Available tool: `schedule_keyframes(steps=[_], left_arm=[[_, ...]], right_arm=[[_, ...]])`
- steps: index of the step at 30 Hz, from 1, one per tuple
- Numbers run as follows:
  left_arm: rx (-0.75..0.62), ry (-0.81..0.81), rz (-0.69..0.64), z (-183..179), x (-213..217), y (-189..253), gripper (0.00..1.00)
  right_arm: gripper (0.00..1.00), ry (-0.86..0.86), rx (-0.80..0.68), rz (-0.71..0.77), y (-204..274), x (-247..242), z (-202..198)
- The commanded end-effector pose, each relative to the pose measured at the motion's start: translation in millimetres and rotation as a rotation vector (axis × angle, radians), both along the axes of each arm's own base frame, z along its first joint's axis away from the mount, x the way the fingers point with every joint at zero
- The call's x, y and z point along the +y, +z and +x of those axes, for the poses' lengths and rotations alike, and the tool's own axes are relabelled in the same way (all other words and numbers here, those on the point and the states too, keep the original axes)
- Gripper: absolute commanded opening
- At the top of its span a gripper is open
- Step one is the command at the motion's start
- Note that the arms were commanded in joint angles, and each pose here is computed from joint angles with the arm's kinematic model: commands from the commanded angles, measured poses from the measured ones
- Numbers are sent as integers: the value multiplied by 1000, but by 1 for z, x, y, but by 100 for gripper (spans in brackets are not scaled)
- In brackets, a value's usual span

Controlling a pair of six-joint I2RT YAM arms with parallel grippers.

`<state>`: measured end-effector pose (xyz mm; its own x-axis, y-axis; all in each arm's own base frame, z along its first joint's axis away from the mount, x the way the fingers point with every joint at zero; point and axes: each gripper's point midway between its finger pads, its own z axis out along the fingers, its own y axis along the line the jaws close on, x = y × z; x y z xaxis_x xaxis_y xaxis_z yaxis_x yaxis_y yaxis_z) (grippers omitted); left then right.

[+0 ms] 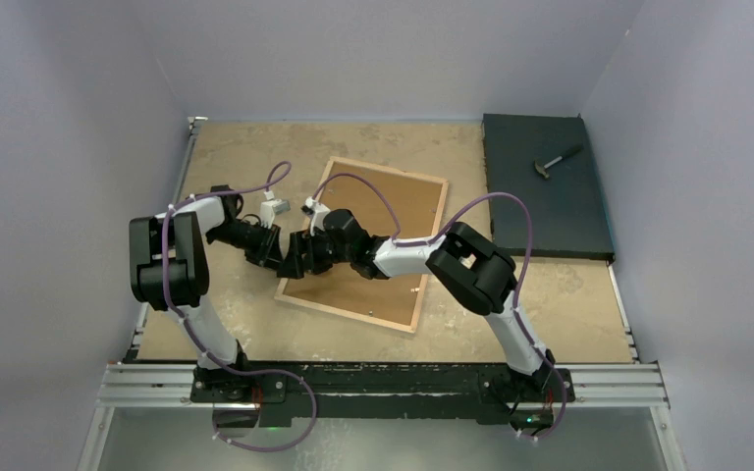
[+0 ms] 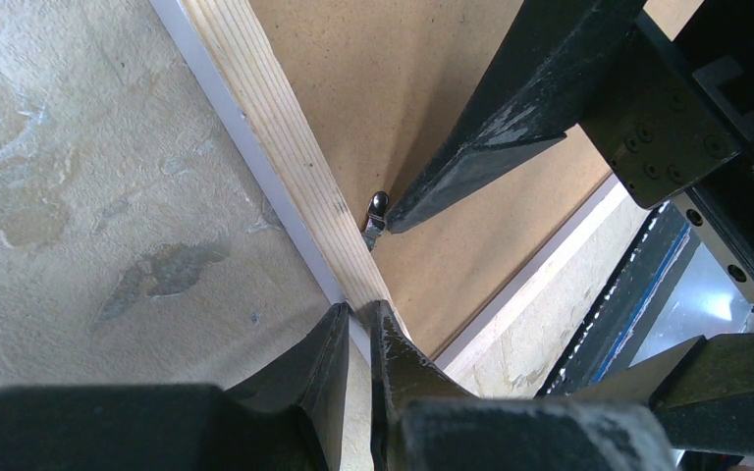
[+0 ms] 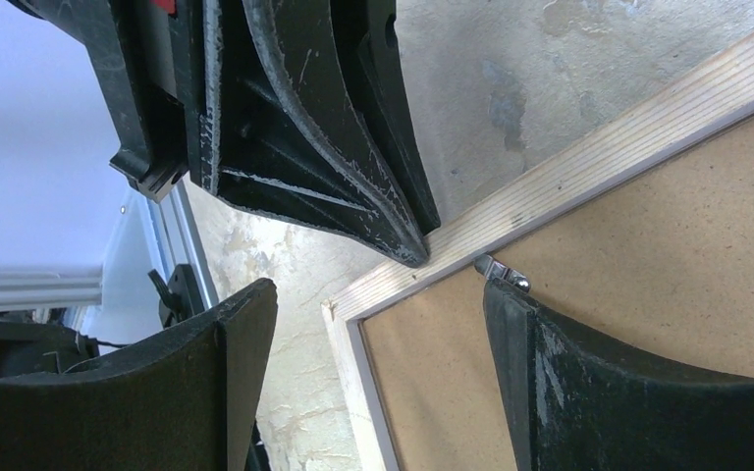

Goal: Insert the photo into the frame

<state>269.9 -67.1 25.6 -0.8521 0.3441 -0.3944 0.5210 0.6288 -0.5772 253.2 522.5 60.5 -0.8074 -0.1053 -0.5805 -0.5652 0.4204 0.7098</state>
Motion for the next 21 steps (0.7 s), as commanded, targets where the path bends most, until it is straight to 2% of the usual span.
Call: schedule_keyframes(steps=[1, 15, 21], left_arm=[[-55, -42, 69, 3, 9, -19, 2], [-55, -44, 67, 3, 9, -19, 2], [-60, -43, 69, 6, 10, -15, 1]], right_arm=[[79, -46, -7, 4, -4, 5, 9], [77, -140, 5, -13, -12, 0, 19], [78, -73, -11, 45, 19, 0, 6]])
